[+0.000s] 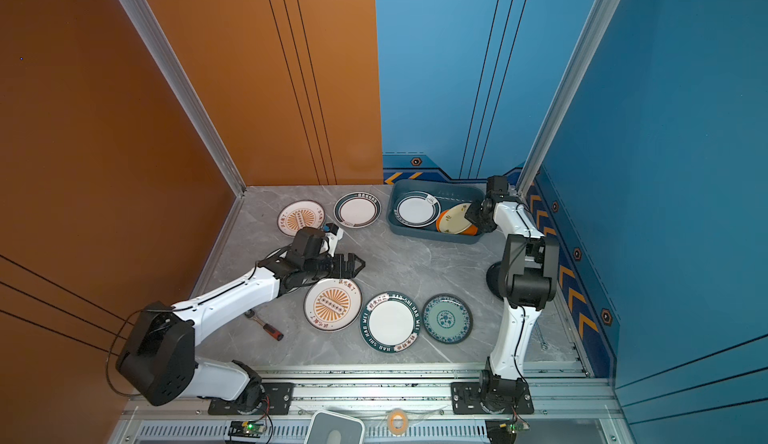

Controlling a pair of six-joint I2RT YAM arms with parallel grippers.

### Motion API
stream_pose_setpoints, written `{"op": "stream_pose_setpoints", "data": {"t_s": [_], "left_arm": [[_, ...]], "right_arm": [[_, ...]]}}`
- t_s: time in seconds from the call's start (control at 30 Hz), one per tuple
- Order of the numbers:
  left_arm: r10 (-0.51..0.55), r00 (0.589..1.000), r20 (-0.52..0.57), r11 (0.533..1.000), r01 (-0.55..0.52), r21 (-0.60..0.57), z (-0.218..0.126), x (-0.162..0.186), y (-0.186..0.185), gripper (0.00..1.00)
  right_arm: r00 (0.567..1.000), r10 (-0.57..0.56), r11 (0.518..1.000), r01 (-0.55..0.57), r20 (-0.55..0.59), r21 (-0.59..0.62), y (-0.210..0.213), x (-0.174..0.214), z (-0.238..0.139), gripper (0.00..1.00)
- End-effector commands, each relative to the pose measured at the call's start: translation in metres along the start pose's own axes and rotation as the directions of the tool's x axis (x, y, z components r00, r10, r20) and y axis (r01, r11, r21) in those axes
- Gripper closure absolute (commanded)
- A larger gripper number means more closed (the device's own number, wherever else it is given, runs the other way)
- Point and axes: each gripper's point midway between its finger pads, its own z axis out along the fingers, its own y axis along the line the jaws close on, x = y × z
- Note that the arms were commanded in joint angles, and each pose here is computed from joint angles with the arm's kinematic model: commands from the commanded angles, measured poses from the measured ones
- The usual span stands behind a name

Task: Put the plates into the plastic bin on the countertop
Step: 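Carry the cream plate with the right gripper into the teal bin and lower it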

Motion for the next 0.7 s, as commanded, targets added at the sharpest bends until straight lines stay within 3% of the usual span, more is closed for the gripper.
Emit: {"op": "stream_pose_setpoints", "data": {"t_s": [0.0,0.67], "left_arm": [[0.011,1.0,-0.026,1.0,-0.011,0.006,-0.001,0.004,0.002,0.01],[0.009,0.999,-0.041,1.0,-0.009,-0.003,0.0,0.007,0.005,0.01]], "right_arm": [[0.999,0.018,0.999,-0.017,-0.026,0.044,-0.01,0.005,0.012,0.87],[0.999,0.04,0.99,-0.035,-0.034,0.138,-0.043,0.011,0.011,0.65]]}}
